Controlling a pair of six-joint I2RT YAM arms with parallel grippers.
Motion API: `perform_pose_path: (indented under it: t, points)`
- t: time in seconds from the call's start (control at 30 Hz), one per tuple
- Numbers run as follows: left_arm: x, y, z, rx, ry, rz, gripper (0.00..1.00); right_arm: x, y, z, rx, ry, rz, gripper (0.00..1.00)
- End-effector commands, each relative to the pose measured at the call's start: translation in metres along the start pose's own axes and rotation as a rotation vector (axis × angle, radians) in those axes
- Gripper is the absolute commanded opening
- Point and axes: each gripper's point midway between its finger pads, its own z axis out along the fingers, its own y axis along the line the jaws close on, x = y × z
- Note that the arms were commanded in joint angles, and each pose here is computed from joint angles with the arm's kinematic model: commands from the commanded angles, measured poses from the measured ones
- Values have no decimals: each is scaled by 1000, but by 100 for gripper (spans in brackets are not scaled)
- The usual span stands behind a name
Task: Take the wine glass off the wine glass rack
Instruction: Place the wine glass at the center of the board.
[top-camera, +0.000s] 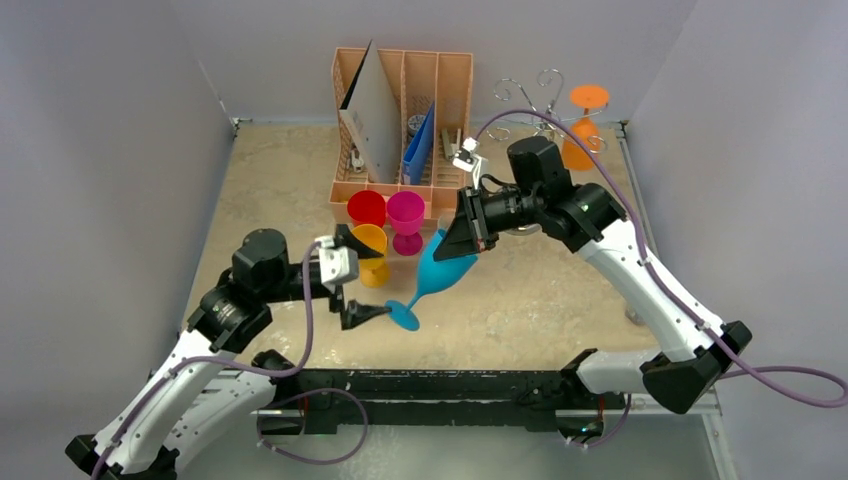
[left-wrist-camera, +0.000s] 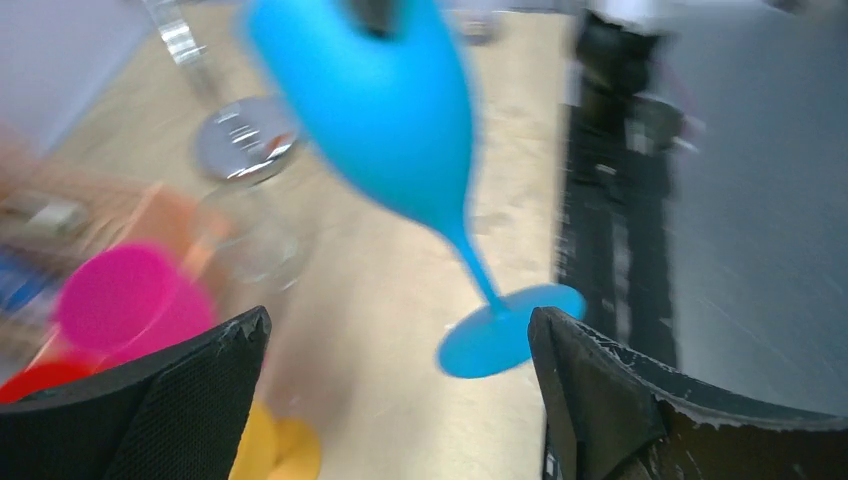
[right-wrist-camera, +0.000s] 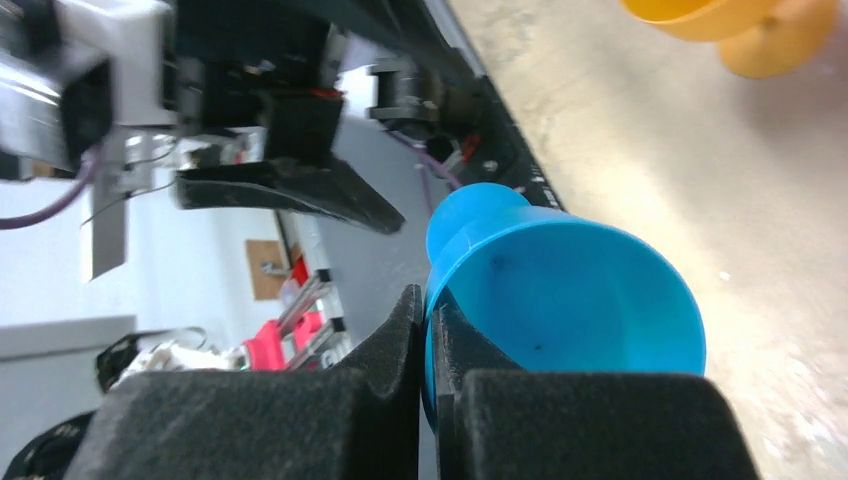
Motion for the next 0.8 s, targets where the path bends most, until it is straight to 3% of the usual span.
perform_pose_path:
  t: [0.0, 0.13, 0.27, 0.33, 0.57, 0.77]
  points:
    - [-4, 91, -36, -620, -17, -178, 100, -4, -41, -2, 245, -28, -9, 0]
    - [10, 118, -67, -873, 37, -254, 100, -9, -75, -4, 446, -60, -1, 0]
    - [31, 140, -129, -1297, 124, -446, 100, -6, -102, -4, 691, -21, -164, 0]
    - [37, 141, -146, -1386, 181, -455, 100, -5, -109, -2, 778, 10, -231, 0]
    - [36, 141, -139, -1337, 131, -555, 100, -22, -120, 16, 978, 3, -476, 0]
    - [61, 154, -142, -1305, 190, -707, 100, -34, -112, 45, 895, -82, -493, 0]
